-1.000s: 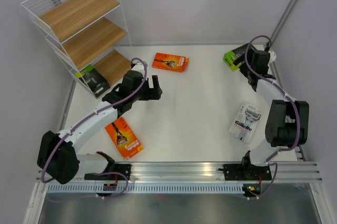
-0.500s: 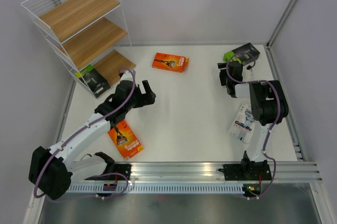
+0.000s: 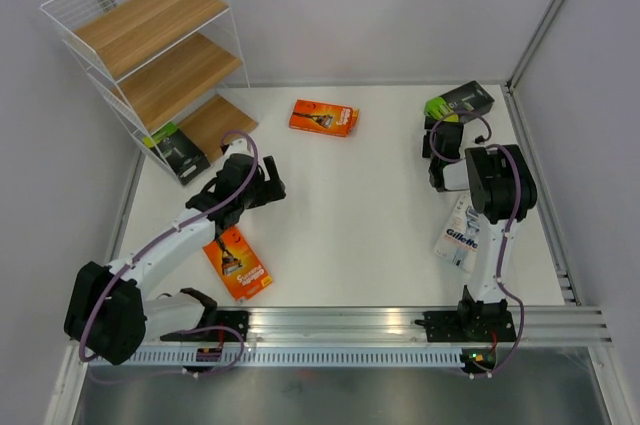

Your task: Place and organize the shaving razors onto the shelf

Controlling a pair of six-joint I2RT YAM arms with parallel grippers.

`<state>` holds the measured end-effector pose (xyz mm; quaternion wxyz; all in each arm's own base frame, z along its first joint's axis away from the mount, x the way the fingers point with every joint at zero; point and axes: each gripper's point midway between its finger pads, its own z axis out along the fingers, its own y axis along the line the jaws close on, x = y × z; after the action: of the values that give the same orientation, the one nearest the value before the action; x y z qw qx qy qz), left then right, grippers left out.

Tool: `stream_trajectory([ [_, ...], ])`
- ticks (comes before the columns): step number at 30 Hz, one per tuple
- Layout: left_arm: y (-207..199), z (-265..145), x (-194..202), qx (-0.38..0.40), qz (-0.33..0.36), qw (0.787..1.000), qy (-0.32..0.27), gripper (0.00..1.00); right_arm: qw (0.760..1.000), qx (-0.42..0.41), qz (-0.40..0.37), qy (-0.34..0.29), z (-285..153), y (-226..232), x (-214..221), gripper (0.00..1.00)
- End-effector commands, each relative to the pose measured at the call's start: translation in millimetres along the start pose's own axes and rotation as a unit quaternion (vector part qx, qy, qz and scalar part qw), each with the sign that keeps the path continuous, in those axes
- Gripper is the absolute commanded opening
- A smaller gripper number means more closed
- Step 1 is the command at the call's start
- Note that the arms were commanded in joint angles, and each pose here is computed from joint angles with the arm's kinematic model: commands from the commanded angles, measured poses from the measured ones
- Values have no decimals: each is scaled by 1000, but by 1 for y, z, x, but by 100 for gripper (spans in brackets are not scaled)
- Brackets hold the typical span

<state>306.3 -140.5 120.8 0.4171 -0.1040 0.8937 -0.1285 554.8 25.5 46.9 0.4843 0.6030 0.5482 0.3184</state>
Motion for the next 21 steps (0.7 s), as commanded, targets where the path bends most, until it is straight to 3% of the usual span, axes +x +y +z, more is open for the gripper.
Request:
stream_trajectory([
  [1, 1, 7, -10, 3, -28, 999, -20, 100, 998, -41, 3, -47, 3, 31, -19, 70],
  [12, 5, 11, -8, -1, -23, 999, -26, 100, 997, -3, 14, -78, 23, 13, -43, 68],
  [21, 7, 14, -7, -3, -22, 999, -26, 100, 998, -2, -3, -66, 32, 15, -40, 51],
])
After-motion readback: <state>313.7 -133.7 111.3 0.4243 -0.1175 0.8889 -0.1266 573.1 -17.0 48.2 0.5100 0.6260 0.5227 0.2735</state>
